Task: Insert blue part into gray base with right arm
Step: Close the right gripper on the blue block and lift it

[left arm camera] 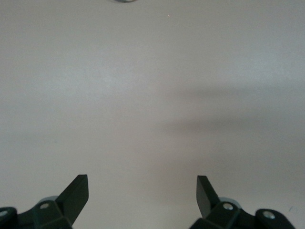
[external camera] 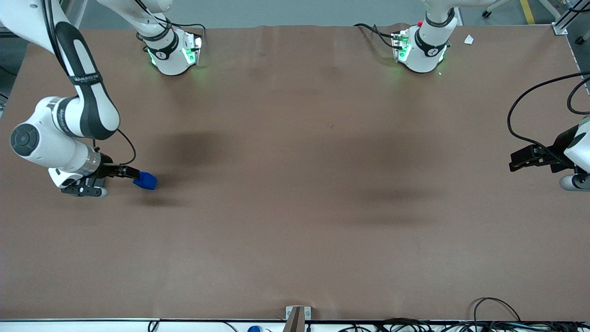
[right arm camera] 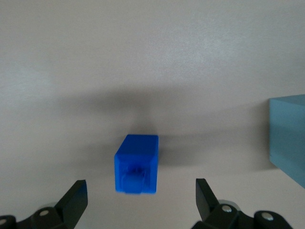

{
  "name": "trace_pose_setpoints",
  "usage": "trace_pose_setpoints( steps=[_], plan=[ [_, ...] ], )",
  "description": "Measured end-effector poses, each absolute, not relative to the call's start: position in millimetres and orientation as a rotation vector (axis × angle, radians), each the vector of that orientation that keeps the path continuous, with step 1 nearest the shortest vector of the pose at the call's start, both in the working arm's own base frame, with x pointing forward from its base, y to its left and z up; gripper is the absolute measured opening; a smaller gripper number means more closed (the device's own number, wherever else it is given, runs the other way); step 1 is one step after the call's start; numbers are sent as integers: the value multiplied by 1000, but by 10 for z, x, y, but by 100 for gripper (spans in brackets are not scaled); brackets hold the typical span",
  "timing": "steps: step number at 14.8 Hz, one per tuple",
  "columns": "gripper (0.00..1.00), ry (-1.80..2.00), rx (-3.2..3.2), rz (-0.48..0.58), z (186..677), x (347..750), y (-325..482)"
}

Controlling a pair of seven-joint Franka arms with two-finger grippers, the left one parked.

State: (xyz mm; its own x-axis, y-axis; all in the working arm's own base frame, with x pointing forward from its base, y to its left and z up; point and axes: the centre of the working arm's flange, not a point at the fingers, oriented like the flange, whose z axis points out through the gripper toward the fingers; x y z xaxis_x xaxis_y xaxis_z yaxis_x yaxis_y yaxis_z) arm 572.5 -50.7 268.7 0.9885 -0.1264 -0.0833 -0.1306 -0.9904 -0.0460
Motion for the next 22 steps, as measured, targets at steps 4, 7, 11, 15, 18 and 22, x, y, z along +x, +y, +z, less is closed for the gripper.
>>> trace_pose_setpoints(
  steps=[4, 7, 11, 15, 18, 22],
  plan=[
    [100, 323, -3068, 169, 2168, 5724, -453],
    [100, 341, -3068, 179, 2139, 5730, -324],
    [100, 349, -3068, 193, 2128, 5716, -327],
    [94, 351, -3067, 225, 2113, 5691, -332],
    [83, 352, -3066, 238, 2107, 5681, -331],
    [51, 358, -3066, 235, 2117, 5688, -339]
  ],
)
